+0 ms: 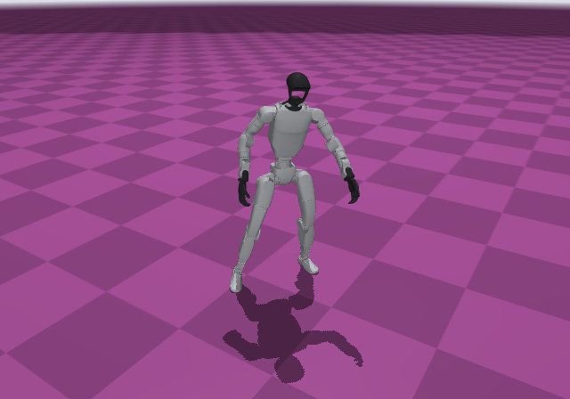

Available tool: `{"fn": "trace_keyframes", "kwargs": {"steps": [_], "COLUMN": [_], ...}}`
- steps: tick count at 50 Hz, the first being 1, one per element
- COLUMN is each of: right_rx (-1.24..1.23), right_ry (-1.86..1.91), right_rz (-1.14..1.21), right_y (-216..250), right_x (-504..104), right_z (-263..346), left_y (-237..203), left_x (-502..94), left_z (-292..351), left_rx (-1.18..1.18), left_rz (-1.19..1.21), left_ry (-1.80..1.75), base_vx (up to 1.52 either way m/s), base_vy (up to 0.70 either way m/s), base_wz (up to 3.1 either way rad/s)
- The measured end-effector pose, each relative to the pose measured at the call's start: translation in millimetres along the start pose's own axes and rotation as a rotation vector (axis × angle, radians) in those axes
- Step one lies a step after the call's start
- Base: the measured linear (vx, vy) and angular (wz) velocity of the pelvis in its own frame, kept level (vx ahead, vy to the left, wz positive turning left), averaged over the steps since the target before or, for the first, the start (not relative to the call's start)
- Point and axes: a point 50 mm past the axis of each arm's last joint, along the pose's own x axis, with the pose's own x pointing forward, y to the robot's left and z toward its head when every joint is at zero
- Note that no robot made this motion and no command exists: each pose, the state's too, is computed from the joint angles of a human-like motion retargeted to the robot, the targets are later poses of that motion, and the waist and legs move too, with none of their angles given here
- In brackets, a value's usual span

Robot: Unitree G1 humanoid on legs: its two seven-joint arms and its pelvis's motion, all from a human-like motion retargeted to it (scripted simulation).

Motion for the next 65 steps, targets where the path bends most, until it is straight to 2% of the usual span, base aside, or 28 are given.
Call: {"fn": "trace_keyframes", "kwargs": {"steps": [4,9,15,22,27,31,34,39,44,49,54,59,65], "right_rx": [-0.089,-0.277,-0.418,-0.455,-0.486,-0.489,-0.503,-0.495,-0.481,-0.48,-0.499,-0.555,-0.587], "right_ry": [-0.035,-0.104,-0.168,-0.19,-0.2,-0.229,-0.254,-0.302,-0.371,-0.464,-0.587,-0.655,-0.649], "right_rz": [0.066,0.058,0.015,-0.051,-0.165,-0.253,-0.291,-0.296,-0.267,-0.206,-0.144,-0.095,-0.077], "right_y": [1,-8,-22,-45,-74,-91,-96,-90,-73,-40,-2,20,34], "right_x": [2,3,2,-5,-18,-31,-37,-39,-33,-23,-18,-18,-14], "right_z": [16,39,59,57,53,51,52,61,78,101,128,145,142], "left_y": [72,153,214,206,181,134,85,-21,-132,-212,-245,-251,-275], "left_x": [-19,-79,-176,-268,-294,-299,-297,-289,-265,-205,-142,-94,-88], "left_z": [71,158,234,309,336,362,377,381,342,261,165,83,9], "left_rx": [0.19,0.461,0.661,1.167,1.299,1.417,1.523,1.702,1.86,1.977,1.953,1.838,1.763], "left_rz": [0.206,0.539,0.991,1.453,1.662,1.7,1.635,1.363,0.918,0.363,-0.03,-0.178,-0.321], "left_ry": [-0.138,-0.272,-0.387,-0.46,-0.612,-0.845,-1.042,-1.418,-1.712,-1.71,-1.561,-1.31,-1.216], "base_vx": [0.09,0.1,0.08,0.05,0.0,-0.01,-0.03,-0.04,-0.06,-0.07,-0.06,-0.05,-0.02], "base_vy": [0.12,0.04,0.01,-0.05,-0.07,-0.06,-0.06,-0.05,-0.04,-0.03,-0.03,-0.03,-0.02], "base_wz": [0.93,0.54,0.0,-0.15,-0.01,-0.07,-0.19,-0.22,-0.16,-0.24,-0.56,-0.92,-0.67]}}
